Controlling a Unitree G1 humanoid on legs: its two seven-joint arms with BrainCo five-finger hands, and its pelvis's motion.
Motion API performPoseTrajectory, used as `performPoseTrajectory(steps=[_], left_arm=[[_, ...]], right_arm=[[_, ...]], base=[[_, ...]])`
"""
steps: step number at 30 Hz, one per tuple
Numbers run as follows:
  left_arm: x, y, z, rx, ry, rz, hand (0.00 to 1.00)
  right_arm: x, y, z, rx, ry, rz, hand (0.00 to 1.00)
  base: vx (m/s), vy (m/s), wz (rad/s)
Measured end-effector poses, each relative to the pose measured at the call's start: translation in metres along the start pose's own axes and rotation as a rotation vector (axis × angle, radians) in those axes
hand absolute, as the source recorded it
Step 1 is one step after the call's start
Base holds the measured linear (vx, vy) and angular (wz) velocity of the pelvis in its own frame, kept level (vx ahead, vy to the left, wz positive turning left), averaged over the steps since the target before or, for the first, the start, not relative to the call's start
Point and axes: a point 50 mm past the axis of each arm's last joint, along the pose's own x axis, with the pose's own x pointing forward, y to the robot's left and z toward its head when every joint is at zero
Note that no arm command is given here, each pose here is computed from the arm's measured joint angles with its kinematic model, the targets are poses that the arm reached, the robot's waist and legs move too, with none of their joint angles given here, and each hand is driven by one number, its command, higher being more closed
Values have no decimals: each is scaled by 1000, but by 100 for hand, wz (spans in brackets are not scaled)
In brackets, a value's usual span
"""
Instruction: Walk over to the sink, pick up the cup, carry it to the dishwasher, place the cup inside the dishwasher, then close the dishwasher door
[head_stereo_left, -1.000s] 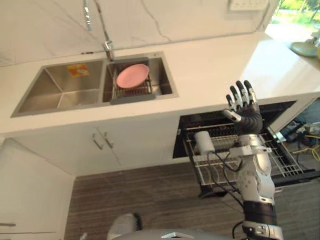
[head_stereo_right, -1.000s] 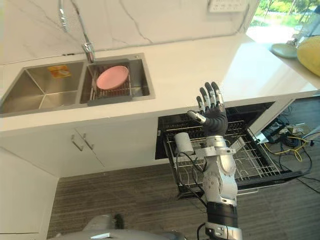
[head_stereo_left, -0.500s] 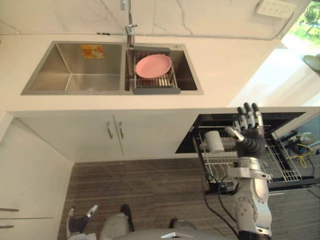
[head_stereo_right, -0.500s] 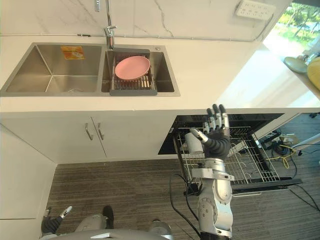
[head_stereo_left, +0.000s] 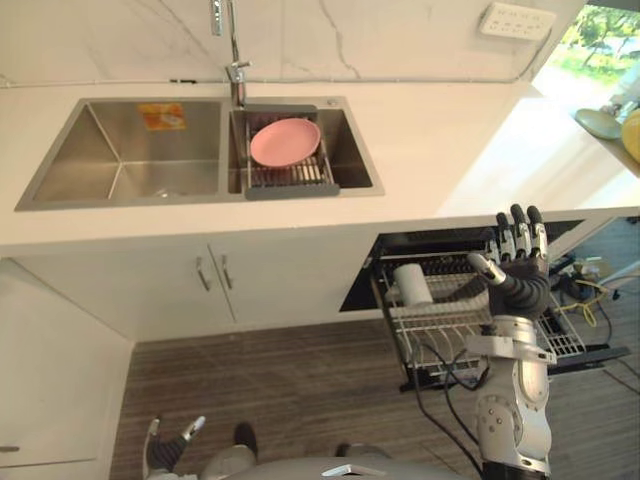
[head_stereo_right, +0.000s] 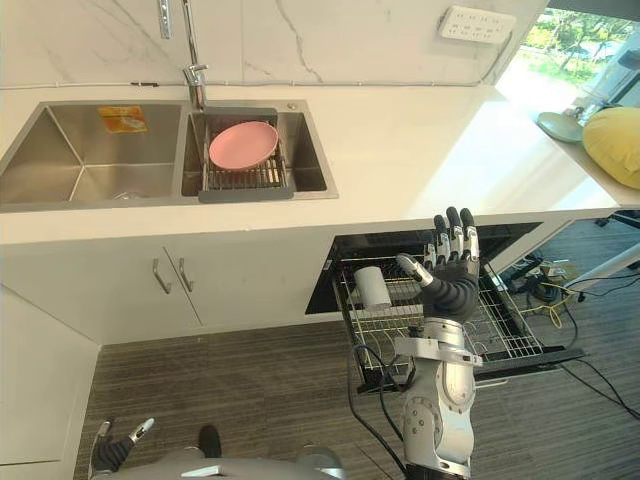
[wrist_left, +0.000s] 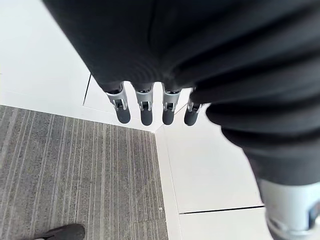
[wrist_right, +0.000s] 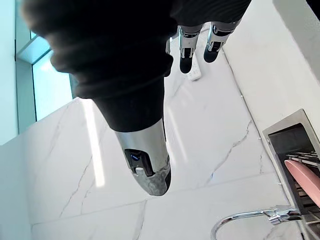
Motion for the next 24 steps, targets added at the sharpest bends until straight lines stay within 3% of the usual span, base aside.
performPoseTrajectory(steps=[7,15,24], left_arm=[[-17,-17,-24,-164,117,-60,0],[-52,-20,-68,-163,278,-54,0],[-17,9,-37,-111,138,0,0]], right_arm=[[-3,3,16,28,-59,14,0],[-4,17,14,64,-104,33,0],[-8,26,14,104,-122,41,0]], base=[[-77,-19,-1],[120,253,-45],[251,145,-16]])
